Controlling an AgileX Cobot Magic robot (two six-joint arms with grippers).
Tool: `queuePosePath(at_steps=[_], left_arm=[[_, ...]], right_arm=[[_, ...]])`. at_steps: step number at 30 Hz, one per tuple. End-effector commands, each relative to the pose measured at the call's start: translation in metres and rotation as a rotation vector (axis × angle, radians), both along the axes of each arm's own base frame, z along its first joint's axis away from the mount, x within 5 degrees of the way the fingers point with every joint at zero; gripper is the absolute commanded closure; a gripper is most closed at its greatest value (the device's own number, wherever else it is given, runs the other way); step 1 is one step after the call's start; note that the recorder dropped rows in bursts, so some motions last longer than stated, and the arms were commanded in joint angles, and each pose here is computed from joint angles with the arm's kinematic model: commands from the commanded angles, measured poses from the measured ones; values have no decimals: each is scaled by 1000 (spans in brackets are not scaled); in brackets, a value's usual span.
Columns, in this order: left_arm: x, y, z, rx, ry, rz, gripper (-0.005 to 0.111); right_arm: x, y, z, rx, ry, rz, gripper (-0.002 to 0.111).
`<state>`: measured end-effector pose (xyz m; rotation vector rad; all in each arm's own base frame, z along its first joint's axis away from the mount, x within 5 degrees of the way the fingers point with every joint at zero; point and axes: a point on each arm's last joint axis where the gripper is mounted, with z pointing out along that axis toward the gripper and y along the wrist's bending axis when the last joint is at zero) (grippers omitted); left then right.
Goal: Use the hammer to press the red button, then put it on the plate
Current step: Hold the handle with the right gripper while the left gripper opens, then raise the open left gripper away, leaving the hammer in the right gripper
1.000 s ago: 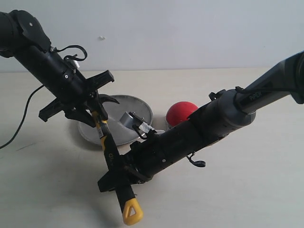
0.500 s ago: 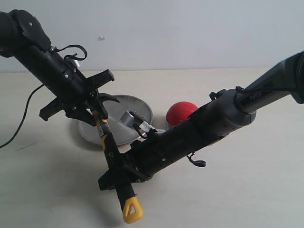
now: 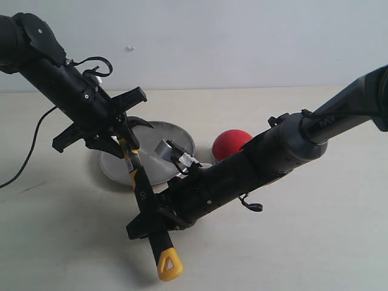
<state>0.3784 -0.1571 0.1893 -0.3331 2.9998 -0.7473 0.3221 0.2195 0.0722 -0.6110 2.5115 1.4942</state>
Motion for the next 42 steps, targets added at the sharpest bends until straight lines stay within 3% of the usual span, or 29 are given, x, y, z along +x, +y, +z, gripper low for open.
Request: queuePosePath(at_steps=[1, 9, 11, 18, 22, 29, 35, 38, 40, 42], left_arm=[[10, -1, 8, -33, -82, 72, 107], [6, -1, 8, -35, -31, 86, 106], [6, -1, 8, -35, -27, 84, 101], [5, -1, 7, -32, -23, 73, 50], [4, -1, 7, -31, -13, 63, 32], [3, 1, 10, -38, 17, 66, 30], [6, 17, 48, -147, 130, 7, 30], [14, 28, 65, -177, 65, 20, 30], [13, 33, 74, -194, 37, 18, 34], [12, 35, 81, -234, 16, 18, 45]], right_arm=[[-5, 0, 0, -11, -49, 95, 106], [-5, 0, 0, -10, -51, 96, 106], [-6, 0, 0, -13, -52, 100, 106], [-6, -1, -1, -19, -54, 107, 106], [-5, -1, -2, -28, -59, 96, 106], [-4, -1, -3, -42, -64, 83, 108], [-2, -2, -1, -57, -63, 69, 108], [-1, -2, 6, -63, -77, 54, 108], [1, -2, 12, -66, -94, 41, 108], [3, -2, 17, -76, -109, 28, 108]])
